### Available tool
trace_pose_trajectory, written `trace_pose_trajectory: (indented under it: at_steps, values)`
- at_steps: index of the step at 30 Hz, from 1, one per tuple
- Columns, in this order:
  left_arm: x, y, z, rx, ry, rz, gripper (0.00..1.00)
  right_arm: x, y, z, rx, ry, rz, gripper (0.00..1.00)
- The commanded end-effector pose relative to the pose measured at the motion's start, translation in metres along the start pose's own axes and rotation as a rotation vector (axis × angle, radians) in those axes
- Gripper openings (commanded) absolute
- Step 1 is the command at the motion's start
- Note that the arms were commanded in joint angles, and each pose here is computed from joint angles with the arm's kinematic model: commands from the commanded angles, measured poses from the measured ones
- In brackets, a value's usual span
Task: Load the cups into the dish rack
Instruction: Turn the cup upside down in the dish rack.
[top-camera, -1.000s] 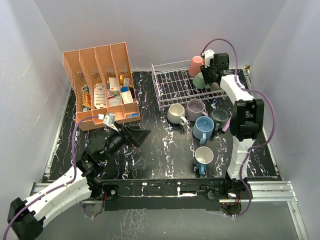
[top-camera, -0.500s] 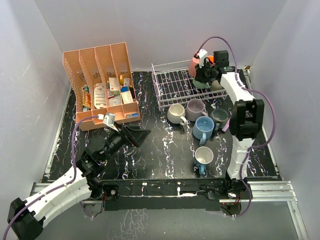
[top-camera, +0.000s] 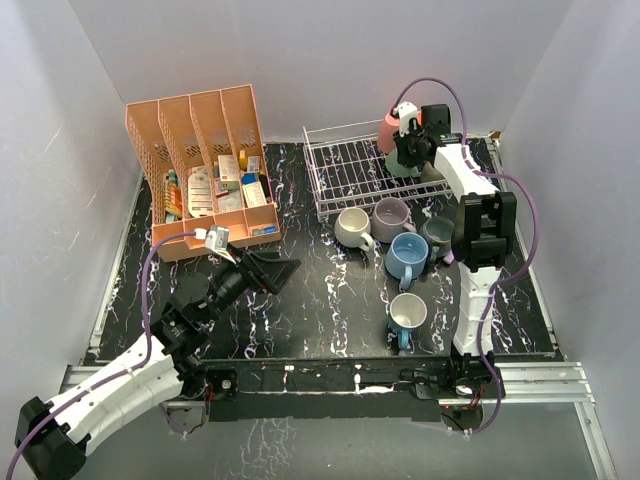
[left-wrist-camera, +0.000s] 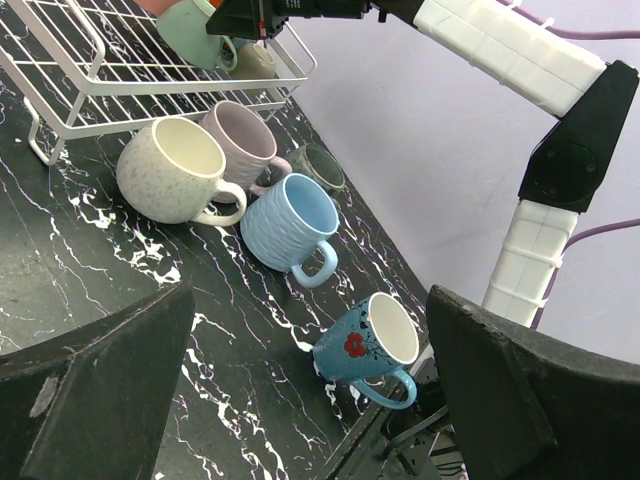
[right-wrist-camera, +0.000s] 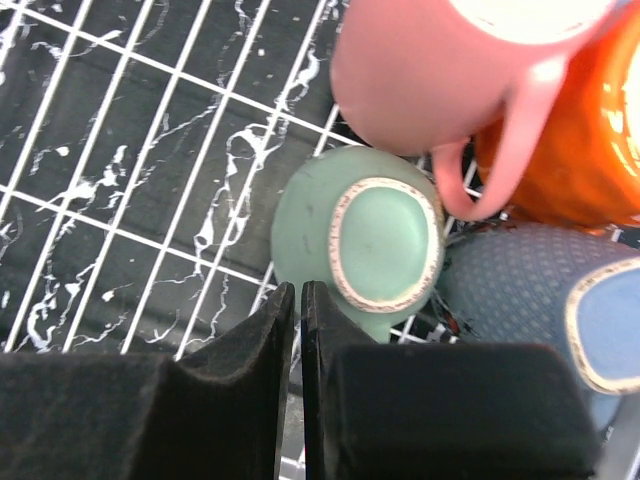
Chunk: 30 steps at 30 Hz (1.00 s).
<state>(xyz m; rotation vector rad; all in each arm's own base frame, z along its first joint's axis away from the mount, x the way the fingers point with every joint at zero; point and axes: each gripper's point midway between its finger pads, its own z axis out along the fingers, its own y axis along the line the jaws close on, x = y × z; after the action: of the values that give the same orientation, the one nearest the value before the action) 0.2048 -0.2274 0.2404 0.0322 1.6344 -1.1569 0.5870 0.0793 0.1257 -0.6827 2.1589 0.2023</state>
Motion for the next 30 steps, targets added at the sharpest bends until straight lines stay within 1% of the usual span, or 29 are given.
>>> trace_pose_trajectory:
  at_steps: [1, 4, 7, 10, 13, 14, 18, 23, 26, 27, 30]
  values:
    - [-0.005, 0.000, 0.000, -0.002, -0.020, 0.002, 0.97, -0.032, -0.035, -0.010, 0.160, -0.071, -0.006, 0.12]
    - [-0.005, 0.000, 0.000, -0.003, -0.020, 0.002, 0.97, -0.029, -0.042, -0.012, 0.189, -0.060, 0.002, 0.12]
    - [-0.005, 0.001, 0.000, -0.005, -0.019, 0.002, 0.97, -0.027, -0.043, -0.016, 0.182, -0.062, 0.010, 0.12]
    - [-0.004, 0.000, 0.001, -0.004, -0.016, 0.004, 0.97, -0.029, -0.023, -0.022, 0.080, -0.080, -0.005, 0.14]
    - [-0.004, 0.000, 0.001, -0.003, -0.014, 0.003, 0.97, -0.035, 0.002, -0.033, -0.032, -0.119, -0.038, 0.19]
    - [-0.005, -0.001, 0.001, -0.002, -0.013, 0.004, 0.97, -0.036, 0.008, -0.037, -0.056, -0.129, -0.045, 0.22]
    - [-0.005, -0.001, 0.001, 0.000, -0.014, 0.003, 0.97, -0.033, 0.016, -0.049, -0.089, -0.139, -0.053, 0.25]
    - [-0.006, -0.002, 0.000, 0.003, -0.018, 0.004, 0.97, -0.014, -0.003, -0.050, -0.028, -0.097, -0.012, 0.23]
    - [-0.006, -0.002, 0.001, 0.004, -0.016, 0.003, 0.97, -0.007, -0.013, -0.047, 0.005, -0.067, 0.003, 0.18]
    - [-0.005, -0.002, 0.001, 0.005, -0.015, 0.004, 0.97, 0.000, -0.028, -0.049, 0.027, -0.054, 0.024, 0.16]
    - [-0.006, -0.003, 0.002, 0.010, -0.016, 0.002, 0.97, 0.007, -0.036, -0.046, 0.025, -0.022, 0.048, 0.12]
